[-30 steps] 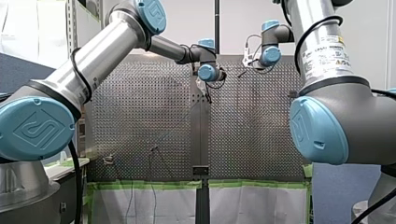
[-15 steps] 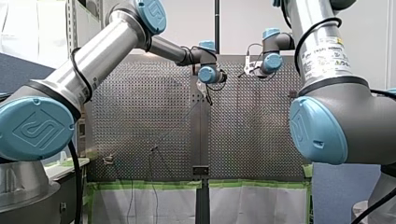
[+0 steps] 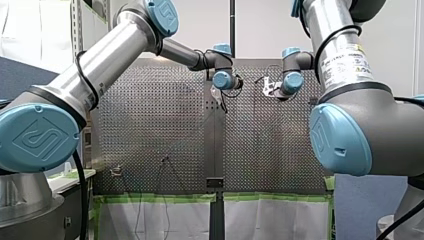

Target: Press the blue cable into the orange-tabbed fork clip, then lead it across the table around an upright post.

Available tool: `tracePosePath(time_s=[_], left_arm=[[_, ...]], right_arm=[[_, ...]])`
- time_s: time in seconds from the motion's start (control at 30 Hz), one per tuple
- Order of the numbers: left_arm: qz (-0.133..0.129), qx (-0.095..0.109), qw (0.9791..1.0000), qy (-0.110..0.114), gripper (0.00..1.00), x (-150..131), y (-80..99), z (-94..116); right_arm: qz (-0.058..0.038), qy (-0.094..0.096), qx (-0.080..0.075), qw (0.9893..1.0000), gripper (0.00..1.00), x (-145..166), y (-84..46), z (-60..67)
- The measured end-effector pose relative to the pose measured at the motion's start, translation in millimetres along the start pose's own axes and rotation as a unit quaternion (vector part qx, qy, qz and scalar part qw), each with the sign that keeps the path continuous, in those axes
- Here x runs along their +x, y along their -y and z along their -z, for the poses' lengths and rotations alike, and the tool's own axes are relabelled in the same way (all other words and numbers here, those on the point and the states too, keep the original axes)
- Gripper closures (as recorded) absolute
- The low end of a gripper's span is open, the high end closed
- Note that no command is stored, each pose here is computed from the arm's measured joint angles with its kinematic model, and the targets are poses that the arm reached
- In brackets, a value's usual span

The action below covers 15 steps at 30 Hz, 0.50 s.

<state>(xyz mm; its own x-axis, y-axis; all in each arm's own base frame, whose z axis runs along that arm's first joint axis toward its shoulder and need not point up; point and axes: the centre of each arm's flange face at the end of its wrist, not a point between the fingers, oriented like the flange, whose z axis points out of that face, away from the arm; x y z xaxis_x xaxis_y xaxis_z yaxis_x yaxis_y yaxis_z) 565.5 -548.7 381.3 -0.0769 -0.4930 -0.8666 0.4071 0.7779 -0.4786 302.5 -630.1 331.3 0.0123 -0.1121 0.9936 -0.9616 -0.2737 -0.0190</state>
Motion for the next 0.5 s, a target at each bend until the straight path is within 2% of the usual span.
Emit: tracePosePath(time_s=[0.23,0.27,0.3,0.33,0.37,0.4,0.47,0.5], left_arm=[[0.000,-0.005,1.0000,0.003,1.00,-0.4,-0.6,0.1],[0.000,-0.005,1.0000,0.003,0.93,-0.4,-0.7,0.1],[0.000,-0.006,1.0000,0.003,0.79,-0.3,-0.8,0.2],[0.000,-0.006,1.0000,0.003,0.79,-0.2,-1.0,0.3],[0.000,-0.007,1.0000,0.002,0.67,0.0,-1.1,0.5],[0.000,-0.007,1.0000,0.002,0.67,0.0,-1.3,0.6],[-0.001,-0.009,1.0000,0.002,0.57,0.1,-1.7,0.9],[-0.001,-0.011,0.9999,0.002,0.57,0.1,-2.0,1.0]], right_arm=[[0.0016,0.000,-0.002,1.0000,1.00,-6.3,-5.6,-4.5],[0.0018,0.000,-0.002,1.0000,1.00,-6.5,-6.0,-4.8],[0.0021,0.000,-0.003,1.0000,1.00,-6.8,-6.5,-5.0],[0.0023,0.000,-0.003,1.0000,1.00,-7.0,-6.6,-5.1],[0.0024,0.000,-0.002,1.0000,1.00,-7.2,-6.7,-5.2],[0.0026,0.000,-0.002,1.0000,1.00,-7.5,-6.6,-5.3],[0.0030,0.000,-0.002,1.0000,1.00,-7.7,-6.5,-5.4],[0.0032,0.000,-0.001,1.0000,1.00,-8.0,-6.3,-5.4]])
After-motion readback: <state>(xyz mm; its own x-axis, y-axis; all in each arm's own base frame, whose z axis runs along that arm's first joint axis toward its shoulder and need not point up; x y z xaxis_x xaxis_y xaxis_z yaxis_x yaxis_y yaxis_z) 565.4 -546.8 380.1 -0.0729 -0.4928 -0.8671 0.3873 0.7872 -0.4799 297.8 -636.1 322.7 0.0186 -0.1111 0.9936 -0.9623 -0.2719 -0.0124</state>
